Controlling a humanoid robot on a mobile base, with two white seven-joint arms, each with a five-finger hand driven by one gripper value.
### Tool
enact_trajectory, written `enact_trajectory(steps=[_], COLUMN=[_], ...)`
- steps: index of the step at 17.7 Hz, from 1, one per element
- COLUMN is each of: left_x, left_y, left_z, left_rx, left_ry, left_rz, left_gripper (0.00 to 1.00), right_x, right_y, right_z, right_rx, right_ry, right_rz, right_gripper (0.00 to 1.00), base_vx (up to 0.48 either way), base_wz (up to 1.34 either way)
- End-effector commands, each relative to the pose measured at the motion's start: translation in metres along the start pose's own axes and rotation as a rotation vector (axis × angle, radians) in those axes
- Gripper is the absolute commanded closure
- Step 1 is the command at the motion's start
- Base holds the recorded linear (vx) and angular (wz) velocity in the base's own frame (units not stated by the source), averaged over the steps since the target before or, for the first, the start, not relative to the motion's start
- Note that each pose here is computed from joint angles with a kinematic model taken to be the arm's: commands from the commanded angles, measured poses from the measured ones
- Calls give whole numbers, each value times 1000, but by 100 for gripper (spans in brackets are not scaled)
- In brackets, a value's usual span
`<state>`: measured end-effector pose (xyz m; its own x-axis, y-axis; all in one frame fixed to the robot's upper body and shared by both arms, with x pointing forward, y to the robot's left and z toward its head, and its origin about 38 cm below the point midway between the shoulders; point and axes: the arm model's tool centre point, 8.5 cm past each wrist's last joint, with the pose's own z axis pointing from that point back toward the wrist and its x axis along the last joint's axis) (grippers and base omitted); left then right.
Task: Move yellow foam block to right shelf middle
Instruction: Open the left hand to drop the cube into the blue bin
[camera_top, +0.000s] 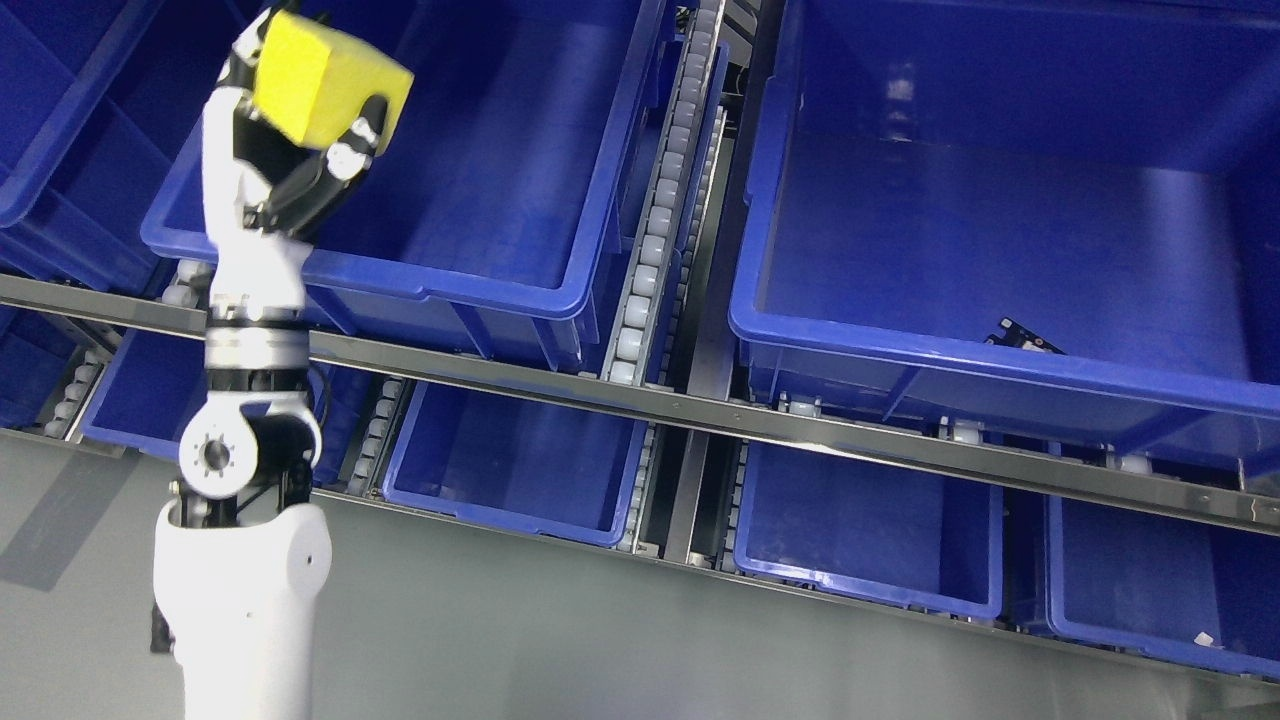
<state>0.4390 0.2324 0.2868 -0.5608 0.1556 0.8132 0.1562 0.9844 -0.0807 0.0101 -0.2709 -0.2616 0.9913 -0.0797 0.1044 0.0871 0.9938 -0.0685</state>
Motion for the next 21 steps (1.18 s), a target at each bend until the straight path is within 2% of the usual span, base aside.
enact_trajectory(steps=[1, 2, 3, 5, 6, 10, 11, 14, 16, 19, 21], left_x=[15, 14, 12, 11, 7, 6, 14, 39, 39, 9, 0], left_y=[-48, -45, -42, -40, -40, -37, -39, -45, -42, -46, -41], left_z=[-63, -73, -83, -93, -96, -98, -100, -100, -81, -26, -7], left_rx=[-106, -71, -51, -34, -27, -12, -22, -55, -58, -120, -115], left_ry=[182, 244, 295, 380, 425, 459, 412, 126, 10, 12, -15], left_rz=[-19, -36, -62, -111, -136, -159, -155, -140, -127, -111, -108], left_gripper=[47, 43, 32, 15, 0, 0, 0, 0, 0, 0, 0], right_x=[9, 9, 9, 9, 8, 9, 9, 9, 9, 9, 9], right_y=[-11, -11, -11, -11, -11, -11, -11, -11, -11, -11, -11], right_z=[-1, -1, -1, -1, -1, -1, -1, -1, -1, -1, -1], right_rx=[-17, -17, -17, -17, -17, -17, -17, -17, -17, -17, -17], right_ry=[-21, -21, -21, -21, -20, -21, -21, -21, -21, -21, -22], right_rz=[2, 2, 2, 2, 2, 2, 2, 2, 2, 2, 1], right_gripper=[0, 0, 0, 0, 0, 0, 0, 0, 0, 0, 0], base_vx=[-2, -2, 5, 1, -3, 0, 0, 0, 0, 0, 0], base_wz=[-10, -10, -14, -17, -20, 0, 0, 0, 0, 0, 0])
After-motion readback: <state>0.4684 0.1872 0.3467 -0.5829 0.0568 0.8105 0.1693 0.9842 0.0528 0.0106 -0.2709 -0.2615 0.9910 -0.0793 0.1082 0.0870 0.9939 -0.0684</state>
